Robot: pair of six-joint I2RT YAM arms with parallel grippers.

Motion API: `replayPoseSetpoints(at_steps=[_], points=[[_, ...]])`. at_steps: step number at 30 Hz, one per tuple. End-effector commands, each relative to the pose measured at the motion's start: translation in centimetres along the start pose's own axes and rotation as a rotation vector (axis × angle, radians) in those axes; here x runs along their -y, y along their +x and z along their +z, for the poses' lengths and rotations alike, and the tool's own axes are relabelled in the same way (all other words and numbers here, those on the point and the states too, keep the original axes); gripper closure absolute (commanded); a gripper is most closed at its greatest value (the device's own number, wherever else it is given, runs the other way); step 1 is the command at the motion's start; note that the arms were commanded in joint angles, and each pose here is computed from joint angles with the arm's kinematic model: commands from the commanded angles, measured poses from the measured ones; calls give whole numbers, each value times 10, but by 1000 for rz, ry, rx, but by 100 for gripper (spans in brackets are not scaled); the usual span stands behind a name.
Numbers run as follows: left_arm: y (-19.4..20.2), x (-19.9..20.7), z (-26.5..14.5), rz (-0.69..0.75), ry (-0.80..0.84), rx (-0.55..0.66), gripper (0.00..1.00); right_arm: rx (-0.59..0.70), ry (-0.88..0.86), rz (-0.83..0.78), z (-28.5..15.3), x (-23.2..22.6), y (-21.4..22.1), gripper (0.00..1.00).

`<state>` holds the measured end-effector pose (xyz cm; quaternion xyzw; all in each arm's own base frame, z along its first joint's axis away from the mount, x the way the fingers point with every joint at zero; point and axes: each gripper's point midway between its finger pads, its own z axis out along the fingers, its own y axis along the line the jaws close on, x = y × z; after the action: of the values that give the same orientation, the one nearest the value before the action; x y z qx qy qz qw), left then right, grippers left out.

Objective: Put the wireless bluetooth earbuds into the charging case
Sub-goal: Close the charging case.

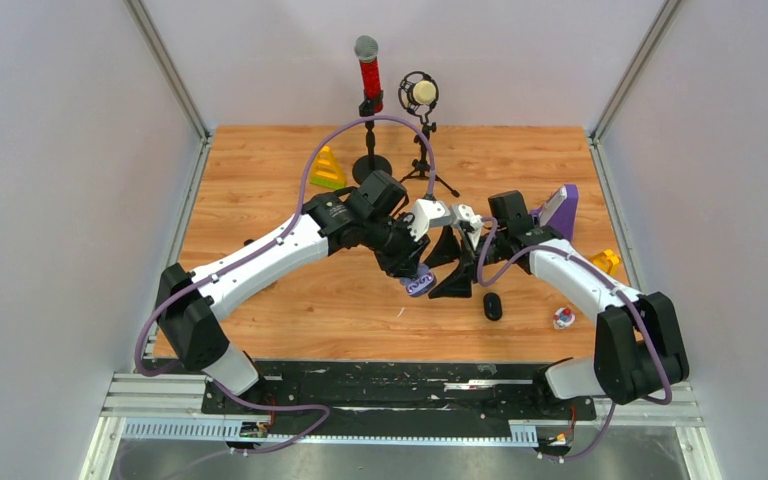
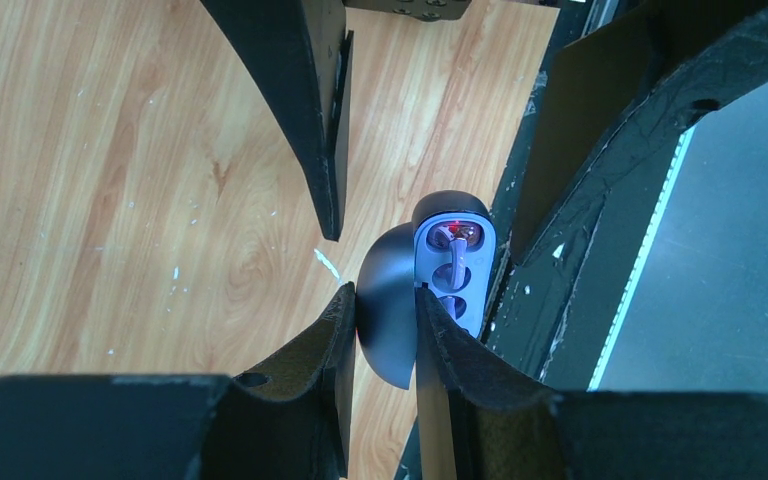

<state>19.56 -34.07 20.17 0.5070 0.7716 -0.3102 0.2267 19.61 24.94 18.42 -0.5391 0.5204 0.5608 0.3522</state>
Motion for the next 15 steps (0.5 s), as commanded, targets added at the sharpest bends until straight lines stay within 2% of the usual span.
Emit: replayPoseSetpoints(at_steps=[1,15], points=[[-12,6,-2,29,26,35,99,22,-41,-63,5,-7,-14,32],[-10,3,-1,23,14,30,97,15,-41,-35,7,-4,-15,64]])
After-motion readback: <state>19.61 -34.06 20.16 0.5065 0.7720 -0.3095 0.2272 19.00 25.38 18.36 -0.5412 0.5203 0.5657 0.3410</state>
